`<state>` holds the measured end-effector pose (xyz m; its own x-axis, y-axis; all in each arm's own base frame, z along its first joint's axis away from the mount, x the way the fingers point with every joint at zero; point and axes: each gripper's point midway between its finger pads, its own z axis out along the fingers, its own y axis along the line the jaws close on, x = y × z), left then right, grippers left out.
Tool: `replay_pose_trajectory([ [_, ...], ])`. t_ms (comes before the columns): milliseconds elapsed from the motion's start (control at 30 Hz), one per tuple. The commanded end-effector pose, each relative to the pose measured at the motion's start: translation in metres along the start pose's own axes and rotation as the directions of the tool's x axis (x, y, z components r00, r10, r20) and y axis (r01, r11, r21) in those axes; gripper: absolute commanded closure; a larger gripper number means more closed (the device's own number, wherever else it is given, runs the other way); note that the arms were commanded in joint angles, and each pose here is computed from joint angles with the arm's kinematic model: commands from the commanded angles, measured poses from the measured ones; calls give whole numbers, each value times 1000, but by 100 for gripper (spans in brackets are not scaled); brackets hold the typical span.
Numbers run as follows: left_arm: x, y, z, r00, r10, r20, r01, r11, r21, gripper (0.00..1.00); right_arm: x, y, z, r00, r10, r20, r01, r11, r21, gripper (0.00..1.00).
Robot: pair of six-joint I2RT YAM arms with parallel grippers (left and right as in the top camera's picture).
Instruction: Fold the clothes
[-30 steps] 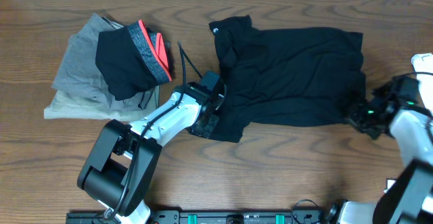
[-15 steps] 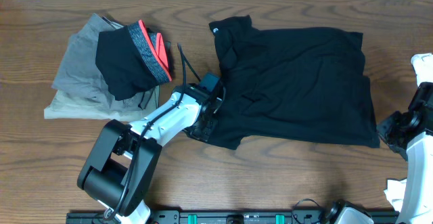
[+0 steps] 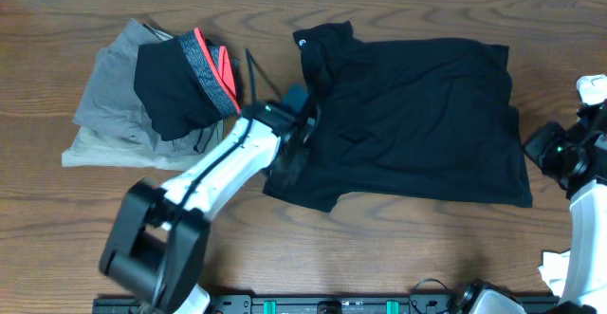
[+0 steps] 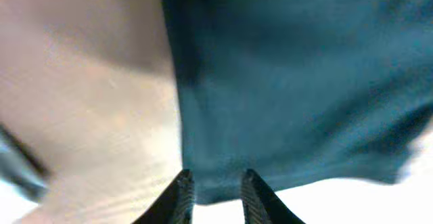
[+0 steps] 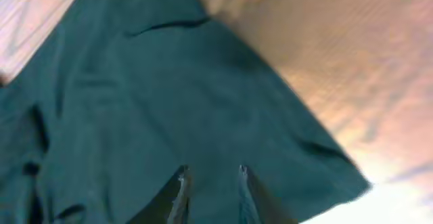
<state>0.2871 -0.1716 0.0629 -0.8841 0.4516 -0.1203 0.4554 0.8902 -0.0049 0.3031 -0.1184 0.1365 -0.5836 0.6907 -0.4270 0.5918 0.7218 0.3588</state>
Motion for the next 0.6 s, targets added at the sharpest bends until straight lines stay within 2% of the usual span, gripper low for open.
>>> replay_pose_trajectory([
  [0,-34,0,-38,989,-2,148,2,1000,2,73,15,18,13,995,-47,-84,39,995,-91,74],
  [133,-45,-1,-31,984,8,180,-8,1000,3,67,35,15,38,980,-57,-189,47,997,-59,61],
  [200,-34,-1,-23,993,7,118,-7,1000,0,68,44,4,48,972,-38,-232,37,999,-9,50],
  [333,5,-5,-13,999,-4,-48,6,999,31,66,57,-21,49,955,36,-294,-6,995,100,43],
  [433,28,-3,-4,991,-35,-126,38,999,21,51,63,-43,42,948,77,-310,-14,980,200,38],
  [567,44,6,13,980,-114,-161,116,993,5,40,68,-61,36,938,127,-323,-38,962,269,34],
])
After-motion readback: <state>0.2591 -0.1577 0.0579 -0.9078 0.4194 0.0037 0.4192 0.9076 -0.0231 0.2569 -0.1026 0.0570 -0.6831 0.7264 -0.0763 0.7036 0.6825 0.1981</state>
